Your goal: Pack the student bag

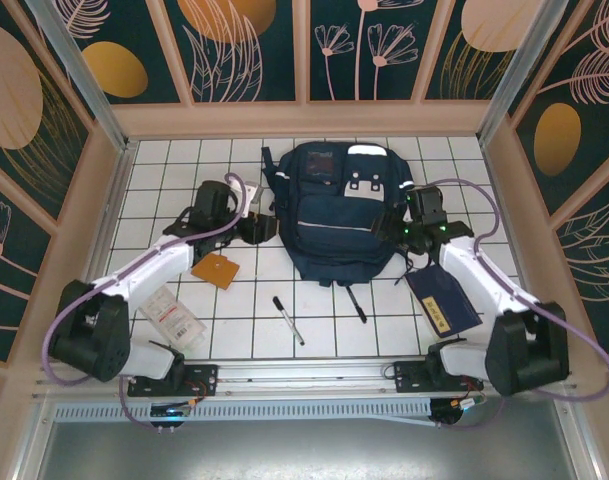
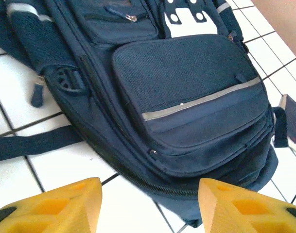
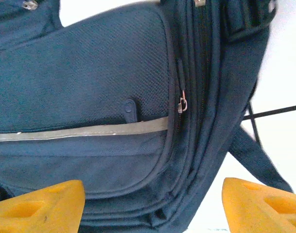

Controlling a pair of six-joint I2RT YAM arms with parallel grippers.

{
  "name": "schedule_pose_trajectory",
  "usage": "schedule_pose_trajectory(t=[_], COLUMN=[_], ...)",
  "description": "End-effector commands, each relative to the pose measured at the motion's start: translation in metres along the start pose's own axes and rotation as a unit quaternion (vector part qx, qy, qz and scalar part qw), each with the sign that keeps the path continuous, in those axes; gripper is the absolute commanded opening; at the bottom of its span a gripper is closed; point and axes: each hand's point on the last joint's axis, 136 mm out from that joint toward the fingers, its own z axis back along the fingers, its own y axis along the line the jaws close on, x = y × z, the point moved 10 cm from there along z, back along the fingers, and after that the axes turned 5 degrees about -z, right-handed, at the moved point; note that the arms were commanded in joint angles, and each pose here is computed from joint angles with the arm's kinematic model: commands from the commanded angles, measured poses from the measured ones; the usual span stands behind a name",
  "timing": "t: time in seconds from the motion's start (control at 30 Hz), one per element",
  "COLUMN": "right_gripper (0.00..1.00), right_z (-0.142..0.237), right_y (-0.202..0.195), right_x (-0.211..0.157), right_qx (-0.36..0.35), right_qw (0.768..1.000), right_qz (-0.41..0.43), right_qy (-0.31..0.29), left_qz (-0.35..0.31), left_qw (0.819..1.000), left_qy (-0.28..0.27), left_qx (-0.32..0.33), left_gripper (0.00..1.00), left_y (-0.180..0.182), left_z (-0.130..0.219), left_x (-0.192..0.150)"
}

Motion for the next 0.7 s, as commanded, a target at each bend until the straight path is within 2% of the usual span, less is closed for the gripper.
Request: schedule_pose_trajectory(t=[0.0,0.1,0.2,0.27,0.33,0.37,0.43,0.57,0.67], right_gripper=[0.74,0.7,0.62,0.35,0.16,0.14,0.0,0.0,0.0], right_z=[-0.023,-0.05,-0.068,-0.072,-0.069,-0.067,-0.065,-0.054,-0.042], right_y=[0.004,0.001,0.001,0.009,0.021,0.028,0.04,0.063,0.077], right_x=[0.014,0.021,0.018,0.017,0.019,0.02,0.024,0.038,0.053], right_qx=[0.051,0.033,0.031,0.053,0.08,0.092,0.121,0.177,0.187], right_qw=[0.998,0.998,0.997,0.996,0.994,0.992,0.987,0.969,0.966], right_qz=[0.005,-0.002,-0.009,0.002,0.027,0.042,0.08,0.157,0.165], right_qy=[0.026,0.046,0.07,0.073,0.073,0.071,0.072,0.068,0.069], left_qz=[0.053,0.094,0.094,0.066,0.025,0.005,-0.047,-0.142,-0.212], left_qw=[0.998,0.994,0.994,0.997,0.999,0.999,0.998,0.989,0.976], left_qy=[-0.02,-0.044,-0.045,-0.038,-0.027,-0.022,-0.011,-0.015,-0.04], left_qx=[0.012,0.02,0.014,0.016,0.022,0.026,0.03,0.036,0.036], left_gripper=[0.47,0.48,0.47,0.47,0.47,0.48,0.48,0.52,0.56], left_y=[0.005,0.012,0.009,0.008,0.006,0.005,0.002,-0.007,-0.014], left_z=[-0.022,-0.034,-0.039,-0.035,-0.028,-0.023,-0.013,0.012,0.026], left_x=[0.017,0.017,0.012,0.004,-0.005,-0.008,-0.012,-0.014,-0.011])
